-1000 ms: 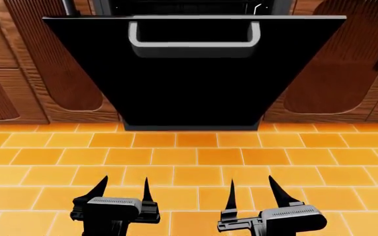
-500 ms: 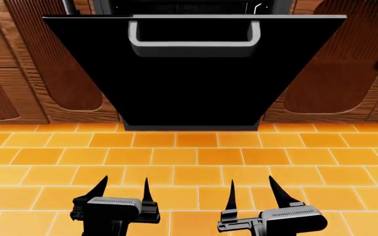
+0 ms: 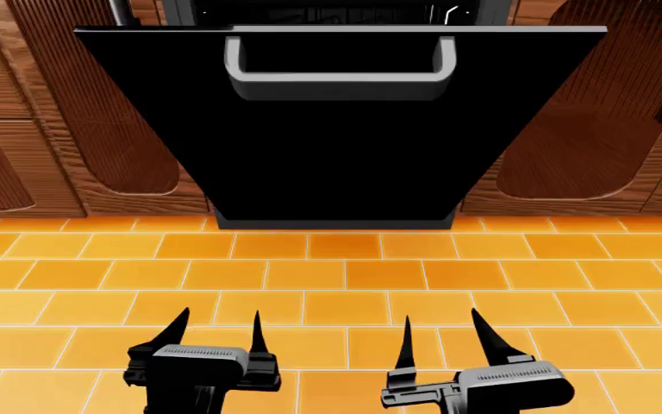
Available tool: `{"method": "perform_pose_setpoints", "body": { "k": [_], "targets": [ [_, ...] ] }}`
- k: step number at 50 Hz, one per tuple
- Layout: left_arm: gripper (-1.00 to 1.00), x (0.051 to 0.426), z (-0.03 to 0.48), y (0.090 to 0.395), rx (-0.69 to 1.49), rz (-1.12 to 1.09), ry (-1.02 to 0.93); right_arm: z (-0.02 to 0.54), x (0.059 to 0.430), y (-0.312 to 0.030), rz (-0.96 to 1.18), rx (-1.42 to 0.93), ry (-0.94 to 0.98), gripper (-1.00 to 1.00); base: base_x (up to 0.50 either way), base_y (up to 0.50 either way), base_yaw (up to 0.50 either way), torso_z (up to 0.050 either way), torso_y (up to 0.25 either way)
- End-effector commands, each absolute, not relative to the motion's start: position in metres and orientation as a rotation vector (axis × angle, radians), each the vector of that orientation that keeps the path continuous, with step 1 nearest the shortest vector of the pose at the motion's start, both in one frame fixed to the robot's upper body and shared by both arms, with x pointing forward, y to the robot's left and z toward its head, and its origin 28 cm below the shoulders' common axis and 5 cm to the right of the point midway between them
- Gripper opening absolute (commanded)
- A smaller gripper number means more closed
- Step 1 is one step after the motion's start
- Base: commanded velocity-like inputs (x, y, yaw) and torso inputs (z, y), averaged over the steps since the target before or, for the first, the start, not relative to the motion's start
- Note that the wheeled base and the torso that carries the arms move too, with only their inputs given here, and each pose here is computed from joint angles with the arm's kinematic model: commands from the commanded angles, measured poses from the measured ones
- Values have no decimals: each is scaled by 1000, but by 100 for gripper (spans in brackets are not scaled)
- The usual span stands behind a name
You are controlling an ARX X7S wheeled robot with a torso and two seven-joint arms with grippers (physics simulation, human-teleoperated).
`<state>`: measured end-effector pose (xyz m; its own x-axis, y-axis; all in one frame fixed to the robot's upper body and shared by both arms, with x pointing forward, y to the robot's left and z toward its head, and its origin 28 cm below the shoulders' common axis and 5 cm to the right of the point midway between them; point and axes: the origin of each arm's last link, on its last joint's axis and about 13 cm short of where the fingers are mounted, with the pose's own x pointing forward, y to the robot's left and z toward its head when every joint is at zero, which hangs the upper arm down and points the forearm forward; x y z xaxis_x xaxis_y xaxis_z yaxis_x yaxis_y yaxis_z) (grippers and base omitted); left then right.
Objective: Close the dishwasher door
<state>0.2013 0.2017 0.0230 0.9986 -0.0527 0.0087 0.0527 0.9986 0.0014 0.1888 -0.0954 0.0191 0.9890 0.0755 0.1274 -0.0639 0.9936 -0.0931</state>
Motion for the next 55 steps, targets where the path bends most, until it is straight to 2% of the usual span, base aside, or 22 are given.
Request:
{"method": "perform_pose_setpoints", "body": {
  "k": [1,20,55],
  "targets": [
    [100,201,23,202,0,-54,-9,19,189,-95,70,-89,-132,100,0,0,0,-50,0],
    [100,200,24,202,2,-51,-18,19,189,-95,69,-87,-132,100,0,0,0,-47,0],
    [100,198,27,202,6,-40,-36,21,190,-96,68,-81,-131,100,0,0,0,0,0]
  ]
}}
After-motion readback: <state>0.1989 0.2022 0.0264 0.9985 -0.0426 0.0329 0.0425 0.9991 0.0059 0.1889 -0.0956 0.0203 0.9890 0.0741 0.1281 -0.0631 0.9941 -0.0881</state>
